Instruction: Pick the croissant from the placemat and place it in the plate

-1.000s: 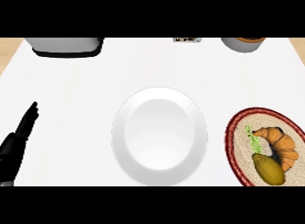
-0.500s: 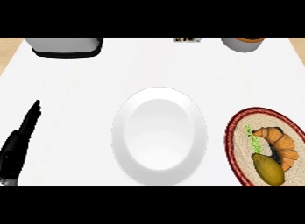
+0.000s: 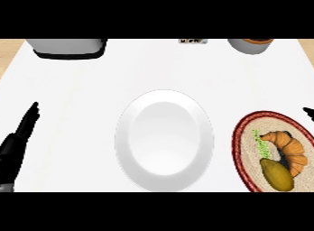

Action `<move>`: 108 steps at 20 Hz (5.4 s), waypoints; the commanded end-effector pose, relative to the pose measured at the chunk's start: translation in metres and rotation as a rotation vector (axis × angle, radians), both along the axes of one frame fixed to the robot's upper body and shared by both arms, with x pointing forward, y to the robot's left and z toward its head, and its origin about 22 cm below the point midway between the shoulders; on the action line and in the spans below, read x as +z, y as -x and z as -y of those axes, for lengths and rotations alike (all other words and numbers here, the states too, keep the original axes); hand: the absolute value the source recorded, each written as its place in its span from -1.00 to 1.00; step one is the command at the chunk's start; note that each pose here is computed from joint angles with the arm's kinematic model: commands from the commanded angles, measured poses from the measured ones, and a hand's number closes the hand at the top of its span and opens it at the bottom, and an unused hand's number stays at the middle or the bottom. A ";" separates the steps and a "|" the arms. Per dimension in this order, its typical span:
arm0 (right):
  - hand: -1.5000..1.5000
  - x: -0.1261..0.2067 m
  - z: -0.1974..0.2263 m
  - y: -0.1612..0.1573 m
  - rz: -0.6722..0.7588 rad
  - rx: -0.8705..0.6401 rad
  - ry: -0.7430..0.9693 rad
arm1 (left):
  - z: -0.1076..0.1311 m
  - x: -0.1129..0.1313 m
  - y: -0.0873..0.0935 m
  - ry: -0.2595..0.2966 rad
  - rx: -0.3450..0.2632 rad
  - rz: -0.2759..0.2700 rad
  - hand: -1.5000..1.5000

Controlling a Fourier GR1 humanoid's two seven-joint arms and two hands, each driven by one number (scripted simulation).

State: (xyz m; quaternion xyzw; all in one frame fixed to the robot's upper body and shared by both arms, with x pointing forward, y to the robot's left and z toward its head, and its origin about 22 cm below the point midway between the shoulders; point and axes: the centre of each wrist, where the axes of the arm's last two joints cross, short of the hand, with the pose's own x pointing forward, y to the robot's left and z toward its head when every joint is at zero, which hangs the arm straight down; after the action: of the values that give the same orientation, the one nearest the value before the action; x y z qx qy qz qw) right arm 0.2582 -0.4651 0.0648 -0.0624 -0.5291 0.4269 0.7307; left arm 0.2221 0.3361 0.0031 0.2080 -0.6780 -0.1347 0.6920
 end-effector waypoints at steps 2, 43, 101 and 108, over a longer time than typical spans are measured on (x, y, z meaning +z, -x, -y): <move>-1.00 -0.017 -0.011 -0.013 -0.022 0.056 0.012 | 0.002 -0.014 0.011 0.009 0.005 -0.003 0.00; 1.00 -0.001 -0.062 -0.108 0.350 0.196 0.463 | 0.010 0.006 -0.013 -0.005 -0.052 0.025 0.00; -1.00 -0.015 -0.419 -0.065 0.393 0.376 -0.018 | 0.004 -0.002 0.004 0.012 0.008 0.003 0.00; -1.00 -0.008 -0.403 -0.068 0.439 0.277 -0.305 | -0.016 -0.004 0.005 0.000 0.011 -0.002 0.00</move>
State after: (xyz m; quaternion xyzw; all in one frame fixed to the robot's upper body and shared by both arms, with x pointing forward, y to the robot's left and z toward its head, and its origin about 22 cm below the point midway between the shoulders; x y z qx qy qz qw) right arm 0.3192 -0.0519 0.0531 0.0020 -0.7101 0.4732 0.5215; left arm 0.2159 0.3381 0.0000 0.2082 -0.6776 -0.1329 0.6927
